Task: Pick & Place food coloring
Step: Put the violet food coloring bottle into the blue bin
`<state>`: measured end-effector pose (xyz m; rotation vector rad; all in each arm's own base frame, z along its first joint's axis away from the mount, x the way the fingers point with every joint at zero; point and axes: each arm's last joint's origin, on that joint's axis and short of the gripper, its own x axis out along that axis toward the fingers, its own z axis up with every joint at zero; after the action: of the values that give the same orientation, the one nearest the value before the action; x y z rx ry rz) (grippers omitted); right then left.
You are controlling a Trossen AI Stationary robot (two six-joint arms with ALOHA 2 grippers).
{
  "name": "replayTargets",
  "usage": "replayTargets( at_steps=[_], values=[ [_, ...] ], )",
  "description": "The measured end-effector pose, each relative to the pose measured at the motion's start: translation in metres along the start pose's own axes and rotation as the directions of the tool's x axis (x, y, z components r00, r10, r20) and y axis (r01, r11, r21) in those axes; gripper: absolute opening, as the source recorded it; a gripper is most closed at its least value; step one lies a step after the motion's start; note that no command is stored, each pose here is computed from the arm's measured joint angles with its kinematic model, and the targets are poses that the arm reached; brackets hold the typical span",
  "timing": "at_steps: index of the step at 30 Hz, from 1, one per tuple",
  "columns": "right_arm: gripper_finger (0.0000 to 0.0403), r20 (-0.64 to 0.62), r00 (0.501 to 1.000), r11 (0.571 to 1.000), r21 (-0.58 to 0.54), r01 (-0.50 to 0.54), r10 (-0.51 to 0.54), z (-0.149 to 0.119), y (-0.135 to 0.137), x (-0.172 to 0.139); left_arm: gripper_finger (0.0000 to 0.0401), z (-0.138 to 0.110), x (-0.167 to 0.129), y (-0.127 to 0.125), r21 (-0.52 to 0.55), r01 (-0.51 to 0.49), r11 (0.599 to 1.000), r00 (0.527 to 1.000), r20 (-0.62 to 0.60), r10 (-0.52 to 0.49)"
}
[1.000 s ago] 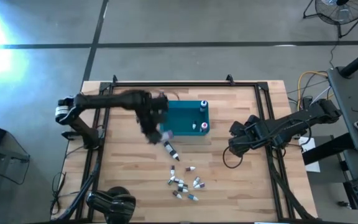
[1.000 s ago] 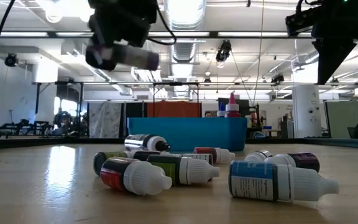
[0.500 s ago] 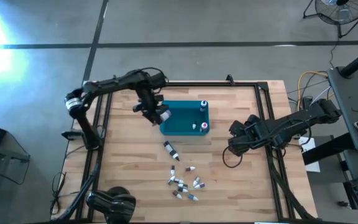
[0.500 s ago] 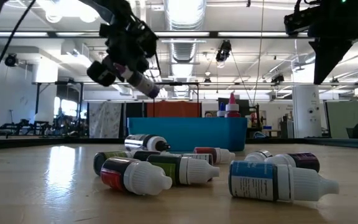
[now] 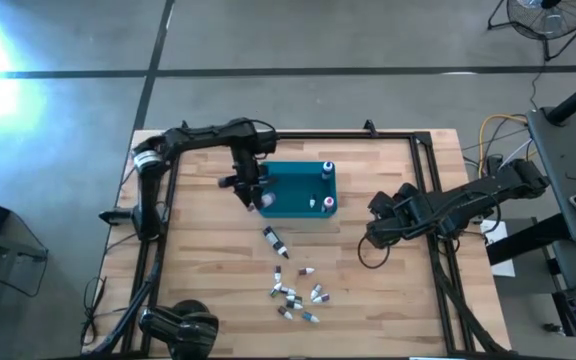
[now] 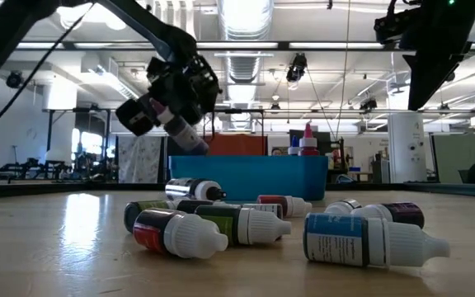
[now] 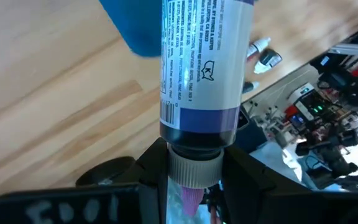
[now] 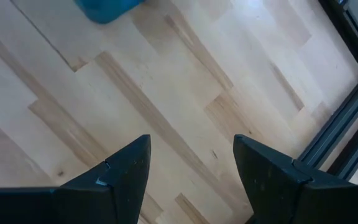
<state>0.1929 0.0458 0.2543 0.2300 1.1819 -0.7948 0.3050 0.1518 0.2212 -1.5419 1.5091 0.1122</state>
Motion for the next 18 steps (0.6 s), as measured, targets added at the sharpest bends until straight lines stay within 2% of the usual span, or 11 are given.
replayTargets(
  at_steps=[7, 9, 13, 18],
  values=[
    [0.0224, 0.003, 1.000, 1.000, 0.006, -0.005, 0.005, 0.000, 0.000, 0.000, 0.0081, 0.017, 0.005, 0.003, -0.071, -0.033, 0.997, 0.992, -0.122, 0.024],
    [0.0224, 0.005, 1.000, 1.000, 0.012, -0.004, 0.004, 0.000, 0.000, 0.000, 0.0081, 0.023, 0.005, 0.002, -0.078, -0.023, 0.997, 0.992, -0.124, 0.013],
    [0.0224, 0.028, 1.000, 0.998, 0.059, 0.008, -0.010, 0.001, 0.000, 0.000, 0.0081, 0.031, -0.001, -0.001, -0.160, 0.029, 0.987, 0.991, -0.124, -0.049],
    [0.0224, 0.046, 0.999, 0.995, 0.099, 0.019, -0.024, 0.001, 0.000, 0.000, 0.0081, 0.041, -0.002, -0.001, -0.203, 0.021, 0.979, 0.992, -0.115, -0.045]
  ],
)
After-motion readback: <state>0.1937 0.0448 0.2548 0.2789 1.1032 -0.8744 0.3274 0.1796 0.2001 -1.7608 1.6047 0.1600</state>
